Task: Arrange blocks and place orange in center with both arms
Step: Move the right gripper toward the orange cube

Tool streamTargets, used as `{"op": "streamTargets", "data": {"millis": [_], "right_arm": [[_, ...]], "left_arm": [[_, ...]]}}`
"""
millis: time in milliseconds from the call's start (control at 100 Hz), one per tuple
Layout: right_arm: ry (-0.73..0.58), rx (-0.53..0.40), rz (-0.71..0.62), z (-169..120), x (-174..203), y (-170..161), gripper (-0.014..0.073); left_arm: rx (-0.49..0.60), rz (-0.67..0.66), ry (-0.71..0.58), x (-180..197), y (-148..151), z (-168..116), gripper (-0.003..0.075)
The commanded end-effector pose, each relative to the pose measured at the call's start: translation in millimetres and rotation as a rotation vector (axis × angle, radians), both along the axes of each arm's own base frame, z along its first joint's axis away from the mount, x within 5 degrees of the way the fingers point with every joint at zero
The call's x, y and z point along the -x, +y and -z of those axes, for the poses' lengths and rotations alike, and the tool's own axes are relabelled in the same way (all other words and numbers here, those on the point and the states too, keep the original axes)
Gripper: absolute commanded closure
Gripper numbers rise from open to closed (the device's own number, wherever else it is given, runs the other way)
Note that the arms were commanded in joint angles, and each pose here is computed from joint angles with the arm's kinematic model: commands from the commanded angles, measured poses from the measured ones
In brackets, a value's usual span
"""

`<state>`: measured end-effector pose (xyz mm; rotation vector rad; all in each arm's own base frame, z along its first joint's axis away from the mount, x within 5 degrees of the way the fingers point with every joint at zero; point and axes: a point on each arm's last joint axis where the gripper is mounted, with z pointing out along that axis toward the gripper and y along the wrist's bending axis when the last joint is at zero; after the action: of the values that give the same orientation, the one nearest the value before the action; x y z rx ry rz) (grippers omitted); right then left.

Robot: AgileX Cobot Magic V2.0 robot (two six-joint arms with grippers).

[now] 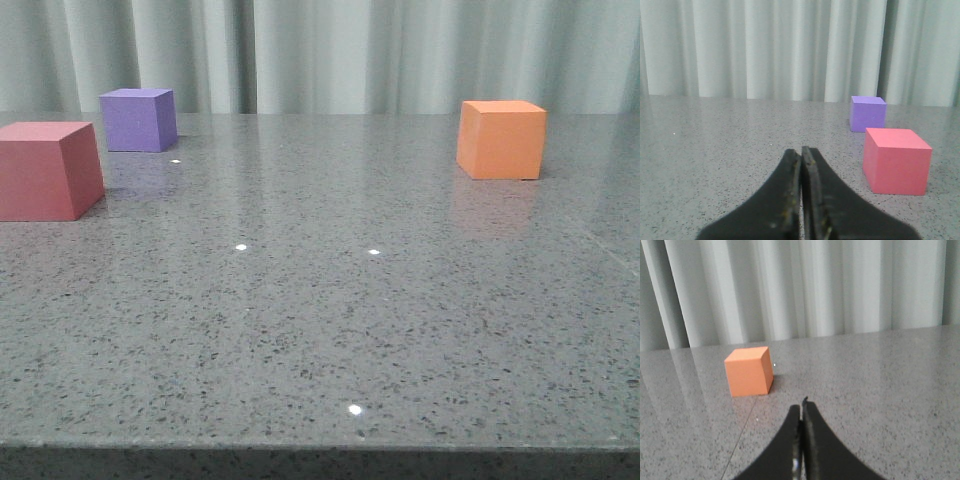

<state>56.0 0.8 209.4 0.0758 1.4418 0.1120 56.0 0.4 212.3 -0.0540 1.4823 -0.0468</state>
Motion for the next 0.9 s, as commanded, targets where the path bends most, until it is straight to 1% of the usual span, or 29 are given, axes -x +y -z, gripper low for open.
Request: {"op": "streamTargets", "data": {"millis": [0,130,230,300,360,410,430,480,500,620,740,810,890], "right_arm": [[-0.150,0.004,0.013,-17.7,4.6,-0.9,0.0664],[-0.186,0.001,0.014,-25.2,6.4,-1.0,0.0664],[-0.203,-0.048,0.008,-41.2,10.2,-1.6,0.0664],[-0.186,-0.078,-0.003,-55.2,13.8,-1.2,0.0664],[-0.151,-0.079,-0.013,-67.9,16.0,-0.3,0.0664],[-0.083,-0.076,-0.022,-77.8,15.3,0.8,0.0664],[-0.076,-0.075,-0.025,-83.9,16.1,1.1,0.0664],[0.005,-0.072,-0.033,-94.0,12.4,2.2,0.0664],[0.015,-0.071,-0.035,-100.4,12.5,2.4,0.0664],[0.225,-0.061,-0.056,-127.3,0.0,5.2,0.0664],[0.426,-0.052,-0.073,-155.5,-20.7,7.5,0.0664],[0.494,-0.049,-0.079,-168.5,-33.4,8.3,0.0664],[0.525,-0.049,-0.081,-179.1,-46.5,8.6,0.0664]], "left_arm": [[0.001,0.006,-0.077,1.9,-0.6,4.7,0.0741],[0.001,0.006,-0.077,1.9,-0.6,4.7,0.0741],[0.001,0.006,-0.077,1.9,-0.6,4.7,0.0741],[0.001,0.006,-0.077,1.9,-0.6,4.7,0.0741],[0.001,0.006,-0.077,1.9,-0.6,4.7,0.0741],[0.001,0.006,-0.077,1.9,-0.6,4.7,0.0741],[0.001,0.006,-0.077,1.9,-0.6,4.7,0.0741],[0.001,0.006,-0.077,1.9,-0.6,4.7,0.0741],[0.001,0.006,-0.077,1.9,-0.6,4.7,0.0741],[0.001,0.006,-0.077,1.9,-0.6,4.7,0.0741],[0.001,0.006,-0.077,1.9,-0.6,4.7,0.0741],[0.001,0.006,-0.077,1.9,-0.6,4.7,0.0741],[0.001,0.006,-0.077,1.9,-0.6,4.7,0.0741]]}}
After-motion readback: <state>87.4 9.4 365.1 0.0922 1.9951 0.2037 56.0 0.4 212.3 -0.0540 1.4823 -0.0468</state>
